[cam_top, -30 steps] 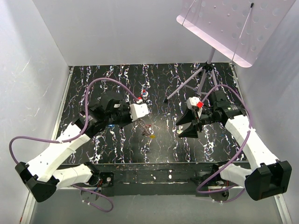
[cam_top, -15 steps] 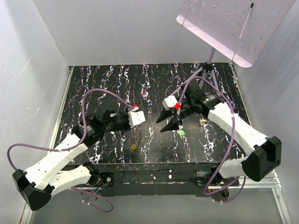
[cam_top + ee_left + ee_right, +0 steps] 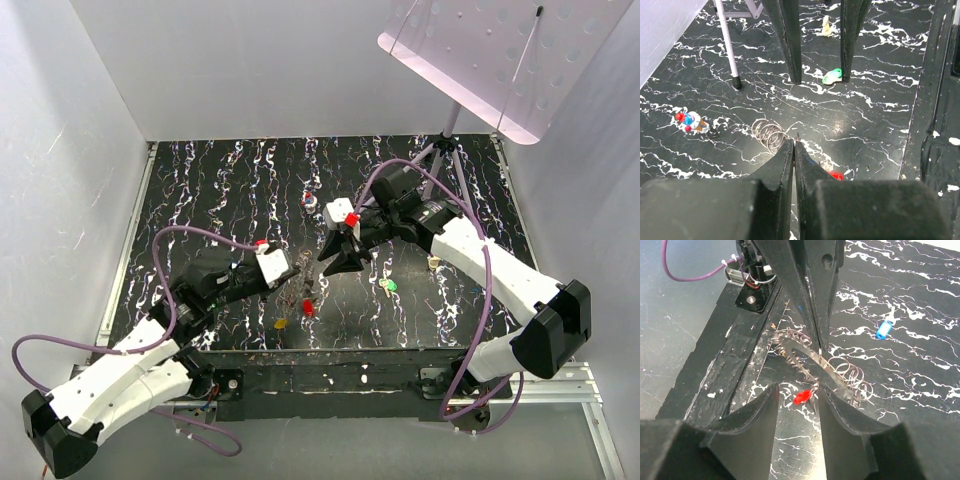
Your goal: Put the keys on the keyring
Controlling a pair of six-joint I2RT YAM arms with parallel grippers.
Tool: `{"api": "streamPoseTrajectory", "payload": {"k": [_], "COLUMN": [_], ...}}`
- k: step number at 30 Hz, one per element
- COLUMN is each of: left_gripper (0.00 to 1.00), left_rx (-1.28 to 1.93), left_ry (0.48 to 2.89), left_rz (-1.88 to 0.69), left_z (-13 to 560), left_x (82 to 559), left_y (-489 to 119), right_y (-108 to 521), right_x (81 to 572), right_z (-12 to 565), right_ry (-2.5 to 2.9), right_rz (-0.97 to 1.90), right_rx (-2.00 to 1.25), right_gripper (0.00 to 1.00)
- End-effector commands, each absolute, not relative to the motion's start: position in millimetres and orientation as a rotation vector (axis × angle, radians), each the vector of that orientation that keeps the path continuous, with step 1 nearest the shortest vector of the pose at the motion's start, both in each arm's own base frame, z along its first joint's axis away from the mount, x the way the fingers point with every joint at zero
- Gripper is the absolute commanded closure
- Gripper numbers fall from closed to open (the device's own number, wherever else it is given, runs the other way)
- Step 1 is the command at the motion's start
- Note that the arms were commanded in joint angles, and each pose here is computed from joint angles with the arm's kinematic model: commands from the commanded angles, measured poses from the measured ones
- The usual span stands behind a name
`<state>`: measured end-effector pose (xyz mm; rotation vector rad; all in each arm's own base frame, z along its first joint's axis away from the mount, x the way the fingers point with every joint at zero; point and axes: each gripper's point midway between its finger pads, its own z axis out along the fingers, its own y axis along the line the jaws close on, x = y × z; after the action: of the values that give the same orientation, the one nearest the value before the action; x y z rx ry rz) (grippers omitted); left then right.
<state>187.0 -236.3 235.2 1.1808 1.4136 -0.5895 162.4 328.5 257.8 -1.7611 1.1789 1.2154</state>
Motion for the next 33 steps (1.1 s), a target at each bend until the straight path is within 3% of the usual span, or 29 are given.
{"api": "streamPoseTrajectory", "payload": {"k": [1, 25, 33], "left_gripper": [1.0, 1.0, 1.0], "left_rx": [1.029, 0.652, 0.653], "left_ry": [1.242, 1.094, 1.091], "left_rz": [-0.676, -0.953, -0.975], "left_z": [277, 291, 290], "left_x": [184, 167, 167], "left_y": [-245, -237, -240], "right_y": [337, 343, 346], "right_x": [162, 158, 155], "right_z": [271, 274, 276], "right_ry": [1.154, 1.212, 1.214], "right_rz": [1.225, 1.281, 1.326], "right_rx": [-1.736, -1.69, -1.683], "right_gripper": [0.55, 0.56, 0.63]}}
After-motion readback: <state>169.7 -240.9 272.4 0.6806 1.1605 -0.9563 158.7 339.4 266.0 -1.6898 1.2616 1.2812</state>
